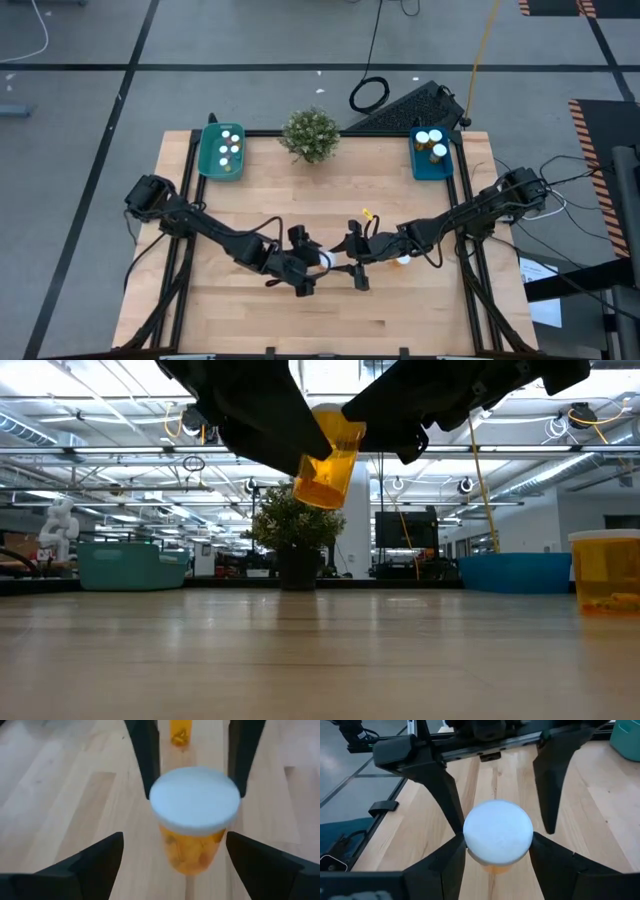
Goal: Pick and place medicine bottles into bin by pill shape (circle, oval)
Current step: Put the big orange pill bottle into the blue bin
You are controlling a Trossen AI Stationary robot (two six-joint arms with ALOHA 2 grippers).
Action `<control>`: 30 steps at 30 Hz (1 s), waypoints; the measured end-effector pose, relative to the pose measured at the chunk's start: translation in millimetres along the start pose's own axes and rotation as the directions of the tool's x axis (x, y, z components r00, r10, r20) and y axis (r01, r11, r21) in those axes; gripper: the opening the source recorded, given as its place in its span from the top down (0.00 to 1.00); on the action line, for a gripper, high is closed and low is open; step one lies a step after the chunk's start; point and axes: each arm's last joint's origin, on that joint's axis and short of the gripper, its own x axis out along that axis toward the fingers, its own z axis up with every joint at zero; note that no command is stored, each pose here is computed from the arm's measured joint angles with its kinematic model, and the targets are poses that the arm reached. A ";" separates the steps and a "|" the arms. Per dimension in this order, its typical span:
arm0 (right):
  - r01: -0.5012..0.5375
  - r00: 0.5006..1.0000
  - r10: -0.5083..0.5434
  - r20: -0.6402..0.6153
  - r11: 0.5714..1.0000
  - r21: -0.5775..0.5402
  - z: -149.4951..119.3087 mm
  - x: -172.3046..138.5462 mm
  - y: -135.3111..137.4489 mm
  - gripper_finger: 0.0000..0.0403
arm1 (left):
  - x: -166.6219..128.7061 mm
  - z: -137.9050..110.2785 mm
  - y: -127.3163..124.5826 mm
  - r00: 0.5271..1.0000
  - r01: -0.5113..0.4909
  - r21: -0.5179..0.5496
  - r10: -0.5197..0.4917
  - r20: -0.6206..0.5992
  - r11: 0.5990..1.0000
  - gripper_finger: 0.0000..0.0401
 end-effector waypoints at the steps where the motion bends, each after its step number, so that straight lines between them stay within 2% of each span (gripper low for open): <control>1: 0.000 1.000 0.000 0.000 1.000 0.000 0.0 0.0 0.0 0.52 | 0.8 -1.8 0.1 1.000 0.001 -0.005 -0.001 0.004 1.000 0.12; 7: 0.000 1.000 0.000 0.003 1.000 0.001 0.3 0.0 0.1 0.52 | 7.8 -18.0 -0.5 0.997 0.034 -0.044 -0.031 0.075 0.998 0.16; 12: -0.001 1.000 0.001 0.008 1.000 0.001 0.8 0.0 0.1 0.51 | 12.1 -28.5 1.0 0.984 0.068 -0.067 -0.056 0.169 0.995 0.24; 24: 0.005 1.000 -0.005 0.021 1.000 0.004 1.9 0.0 -0.1 0.51 | 13.5 -33.6 3.0 0.984 0.055 -0.025 -0.050 0.172 0.998 0.57; 30: 0.005 1.000 -0.006 0.017 0.999 0.032 1.6 0.0 -0.3 0.47 | 13.6 -33.9 3.1 0.984 0.058 -0.023 -0.053 0.169 0.998 0.56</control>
